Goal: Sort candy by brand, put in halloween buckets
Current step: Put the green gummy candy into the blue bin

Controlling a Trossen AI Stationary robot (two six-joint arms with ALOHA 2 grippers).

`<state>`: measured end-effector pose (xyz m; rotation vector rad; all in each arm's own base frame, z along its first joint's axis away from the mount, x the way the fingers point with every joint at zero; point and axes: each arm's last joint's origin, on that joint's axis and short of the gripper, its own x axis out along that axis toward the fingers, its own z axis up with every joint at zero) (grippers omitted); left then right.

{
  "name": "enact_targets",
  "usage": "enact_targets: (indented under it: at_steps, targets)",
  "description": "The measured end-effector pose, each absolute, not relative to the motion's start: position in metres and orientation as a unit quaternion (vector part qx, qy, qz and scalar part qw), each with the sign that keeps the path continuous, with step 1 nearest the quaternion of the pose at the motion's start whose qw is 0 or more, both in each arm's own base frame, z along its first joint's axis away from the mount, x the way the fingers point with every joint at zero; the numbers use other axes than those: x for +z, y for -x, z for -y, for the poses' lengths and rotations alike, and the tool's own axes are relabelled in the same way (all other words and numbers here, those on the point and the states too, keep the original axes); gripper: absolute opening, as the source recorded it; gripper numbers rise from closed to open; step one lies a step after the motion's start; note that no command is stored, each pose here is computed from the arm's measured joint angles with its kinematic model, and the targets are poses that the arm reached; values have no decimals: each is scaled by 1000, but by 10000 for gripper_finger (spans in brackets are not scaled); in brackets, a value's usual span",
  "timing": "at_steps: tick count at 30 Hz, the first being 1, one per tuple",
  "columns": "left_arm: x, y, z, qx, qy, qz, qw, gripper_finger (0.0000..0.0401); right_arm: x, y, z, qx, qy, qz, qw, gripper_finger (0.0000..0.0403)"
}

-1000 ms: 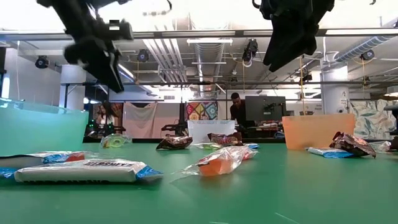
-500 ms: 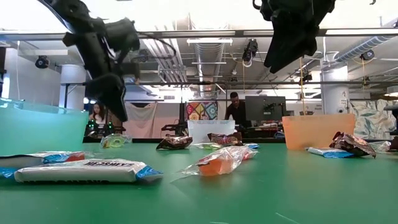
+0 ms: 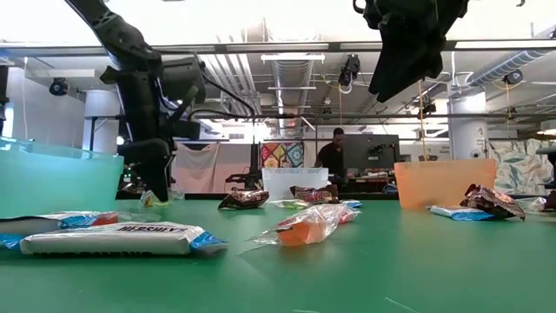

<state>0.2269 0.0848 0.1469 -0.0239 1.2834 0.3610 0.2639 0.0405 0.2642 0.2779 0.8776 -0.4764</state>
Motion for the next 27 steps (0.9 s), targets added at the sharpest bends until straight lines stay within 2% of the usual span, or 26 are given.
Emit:
enact_targets:
  at_steps: [6, 12, 19, 27]
  targets:
    - [143, -230, -86, 165, 7, -594, 787, 117, 263, -264, -40, -228, -132, -421, 868, 194]
    - [144, -231, -86, 165, 4, -591, 790, 17, 262, -263, -40, -229, -131, -422, 867, 194]
    - [150, -230, -85, 157, -3, -592, 791, 6, 261, -263, -40, -229, -131, -423, 867, 194]
    - [220, -225, -66, 111, 0, -581, 807, 2, 261, -263, -40, -230, -134, -422, 866, 194]
